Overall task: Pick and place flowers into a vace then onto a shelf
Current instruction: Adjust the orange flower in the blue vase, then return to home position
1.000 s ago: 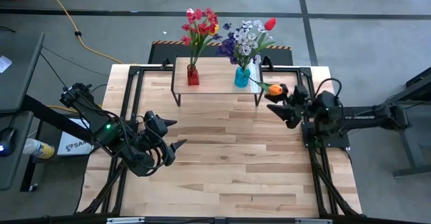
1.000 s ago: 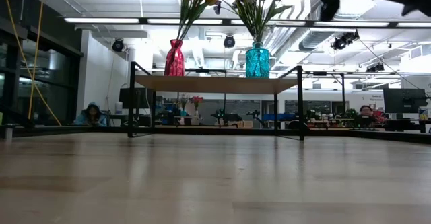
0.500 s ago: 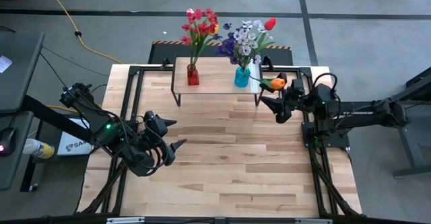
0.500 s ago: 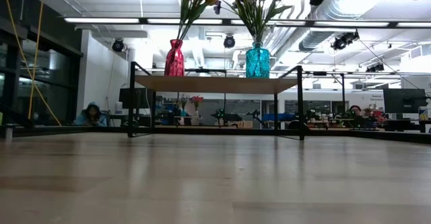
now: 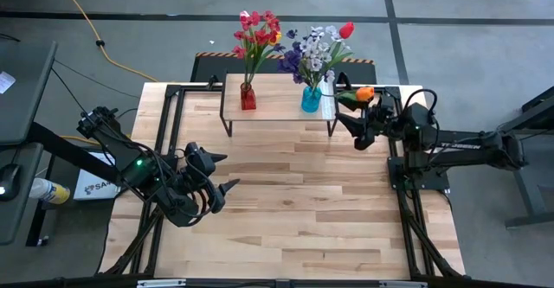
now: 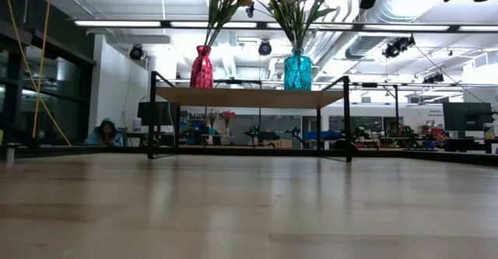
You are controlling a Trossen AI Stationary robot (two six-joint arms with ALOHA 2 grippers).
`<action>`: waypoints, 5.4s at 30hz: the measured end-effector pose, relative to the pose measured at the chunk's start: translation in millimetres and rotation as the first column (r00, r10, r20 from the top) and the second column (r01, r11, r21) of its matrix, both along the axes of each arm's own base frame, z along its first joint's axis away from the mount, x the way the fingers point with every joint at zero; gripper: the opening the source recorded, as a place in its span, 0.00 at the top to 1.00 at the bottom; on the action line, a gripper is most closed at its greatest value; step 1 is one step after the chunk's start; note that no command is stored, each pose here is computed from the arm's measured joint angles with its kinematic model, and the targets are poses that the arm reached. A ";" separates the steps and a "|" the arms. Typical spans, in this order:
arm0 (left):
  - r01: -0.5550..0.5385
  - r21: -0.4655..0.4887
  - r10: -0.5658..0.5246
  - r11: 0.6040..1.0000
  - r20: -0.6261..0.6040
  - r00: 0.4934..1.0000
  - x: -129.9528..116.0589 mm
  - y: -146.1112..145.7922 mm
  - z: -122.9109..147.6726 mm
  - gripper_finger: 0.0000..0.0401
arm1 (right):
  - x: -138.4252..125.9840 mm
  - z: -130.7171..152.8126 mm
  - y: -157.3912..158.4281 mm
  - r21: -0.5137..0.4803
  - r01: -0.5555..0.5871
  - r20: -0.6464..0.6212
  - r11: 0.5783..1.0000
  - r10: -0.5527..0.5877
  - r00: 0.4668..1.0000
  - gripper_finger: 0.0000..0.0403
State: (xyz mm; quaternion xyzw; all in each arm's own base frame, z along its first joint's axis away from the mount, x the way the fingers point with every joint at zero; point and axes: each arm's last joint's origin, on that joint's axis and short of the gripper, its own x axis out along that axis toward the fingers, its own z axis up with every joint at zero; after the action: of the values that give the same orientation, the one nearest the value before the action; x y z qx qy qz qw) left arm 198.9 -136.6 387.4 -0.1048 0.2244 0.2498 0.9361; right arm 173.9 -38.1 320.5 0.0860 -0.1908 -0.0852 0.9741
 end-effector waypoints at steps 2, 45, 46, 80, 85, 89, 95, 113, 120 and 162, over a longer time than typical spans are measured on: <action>0.000 0.000 0.000 1.000 0.000 1.000 0.0 0.0 0.0 0.02 | 0.1 -0.2 0.2 -0.003 -0.010 -0.003 1.000 0.010 1.000 0.40; -0.001 -0.020 0.001 1.000 0.021 1.000 1.4 -1.2 1.2 0.02 | 20.9 45.2 -59.6 -0.180 -0.075 -0.214 0.981 0.036 0.976 0.99; -0.001 -0.020 0.002 1.000 0.021 1.000 1.4 -1.2 1.2 0.02 | 21.7 44.3 -61.7 -0.177 -0.074 -0.219 0.981 0.034 0.975 0.99; -0.028 -0.022 0.029 0.999 0.046 0.999 1.4 -0.6 1.8 0.02 | 27.8 32.4 -93.2 -0.195 -0.117 -0.235 0.974 0.069 0.969 1.00; -0.029 -0.026 0.030 0.999 0.050 0.998 1.6 -0.7 2.0 0.02 | 27.5 33.7 -94.1 -0.201 -0.116 -0.221 0.973 0.070 0.973 1.00; -0.029 -0.026 0.030 0.999 0.049 0.998 1.6 -0.7 2.0 0.02 | 24.6 35.1 -95.3 -0.198 -0.107 -0.216 0.974 0.063 0.974 1.00; -0.029 -0.026 0.030 0.999 0.049 0.998 1.5 -0.7 1.9 0.02 | 22.3 34.5 -96.6 -0.185 -0.101 -0.228 0.977 0.057 0.972 1.00; -0.026 -0.027 0.028 0.999 0.045 0.999 1.4 -0.7 1.7 0.02 | -6.9 36.5 -71.7 -0.172 -0.173 -0.364 0.970 0.100 0.926 0.84; 0.017 0.050 -0.017 0.999 -0.002 1.000 1.0 -0.4 1.3 0.02 | -38.9 38.9 -49.5 -0.161 -0.085 -0.434 0.983 0.007 0.901 0.85; -0.150 -0.252 0.194 0.956 0.159 0.968 47.9 21.0 -131.0 0.02 | -163.8 24.7 42.6 -0.094 0.123 -0.371 0.988 -0.149 0.917 0.97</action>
State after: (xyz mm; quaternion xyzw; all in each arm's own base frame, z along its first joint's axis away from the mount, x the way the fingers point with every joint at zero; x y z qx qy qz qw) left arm 246.8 -115.5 256.4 -0.2576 0.1565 0.2912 0.9079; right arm 10.1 4.5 345.2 0.0213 -0.0086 -0.1611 0.9867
